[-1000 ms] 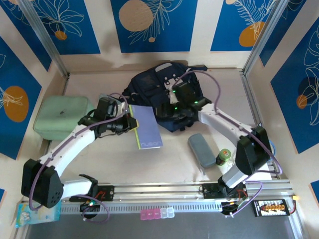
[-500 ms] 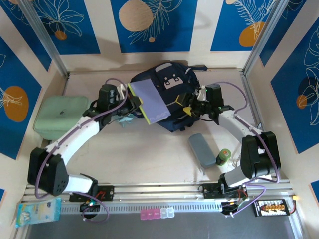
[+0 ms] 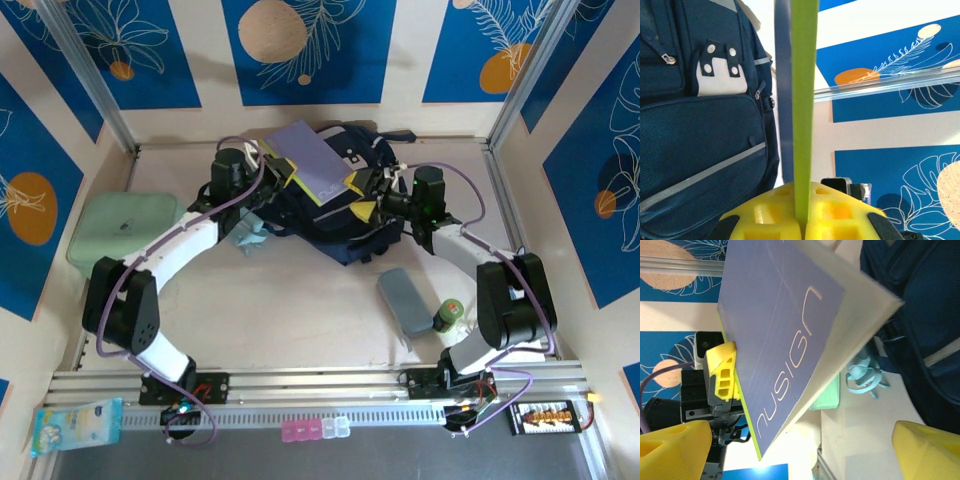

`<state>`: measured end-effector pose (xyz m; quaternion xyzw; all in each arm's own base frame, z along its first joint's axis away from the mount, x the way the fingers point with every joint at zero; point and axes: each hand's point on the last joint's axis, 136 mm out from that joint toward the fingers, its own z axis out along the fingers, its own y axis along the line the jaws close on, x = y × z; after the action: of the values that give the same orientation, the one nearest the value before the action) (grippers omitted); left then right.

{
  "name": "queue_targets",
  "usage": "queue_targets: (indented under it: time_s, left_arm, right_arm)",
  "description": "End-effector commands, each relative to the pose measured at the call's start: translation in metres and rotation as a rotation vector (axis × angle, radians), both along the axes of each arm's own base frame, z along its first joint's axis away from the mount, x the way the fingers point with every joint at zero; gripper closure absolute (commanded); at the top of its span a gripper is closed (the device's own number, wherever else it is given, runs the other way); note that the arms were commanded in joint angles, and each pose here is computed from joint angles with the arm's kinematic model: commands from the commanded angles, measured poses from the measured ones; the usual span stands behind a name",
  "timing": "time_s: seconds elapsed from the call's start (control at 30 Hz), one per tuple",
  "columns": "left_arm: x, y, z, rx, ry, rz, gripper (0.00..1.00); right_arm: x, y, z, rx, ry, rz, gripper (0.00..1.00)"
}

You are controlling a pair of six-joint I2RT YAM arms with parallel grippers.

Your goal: Pack the student bag

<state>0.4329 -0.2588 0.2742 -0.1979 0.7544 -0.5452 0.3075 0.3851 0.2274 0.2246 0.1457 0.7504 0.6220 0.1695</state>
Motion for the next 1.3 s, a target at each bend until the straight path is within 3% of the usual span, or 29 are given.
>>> queue_targets:
  time_s: [0.0, 0.43, 0.77, 0.93, 1.0, 1.1, 1.2, 1.27]
  left_arm:
    - [0.002, -0.012, 0.036, -0.1, -0.086, -0.024, 1.0]
    - [0.001, -0.015, 0.038, -0.141, -0.088, -0.039, 1.0]
    - [0.0, -0.013, 0.03, -0.122, -0.069, -0.033, 1.0]
    - [-0.001, -0.013, 0.024, -0.087, -0.052, -0.044, 1.0]
    - [-0.003, -0.013, 0.021, -0.08, -0.042, -0.043, 0.93]
    - [-0.006, -0.01, 0.015, -0.043, -0.033, -0.039, 0.71]
    - [-0.011, -0.003, 0.004, 0.049, -0.015, -0.036, 0.49]
    - [-0.016, 0.002, -0.007, 0.14, -0.005, -0.04, 0.39]
  right_arm:
    - [0.002, 0.015, 0.01, 0.074, 0.022, 0.036, 0.08]
    - [0.026, 0.044, 0.018, 0.179, 0.054, 0.057, 0.18]
    - [0.032, 0.024, 0.026, 0.199, 0.004, -0.006, 0.51]
    - [0.03, 0.022, 0.032, 0.184, -0.035, -0.001, 0.75]
    - [0.028, 0.022, 0.031, 0.17, -0.04, 0.0, 0.85]
    - [0.028, 0.018, 0.029, 0.135, -0.042, -0.016, 0.96]
    - [0.026, 0.01, 0.029, 0.087, -0.06, -0.038, 1.0]
    - [0.024, 0.002, 0.029, 0.045, -0.076, -0.055, 1.0]
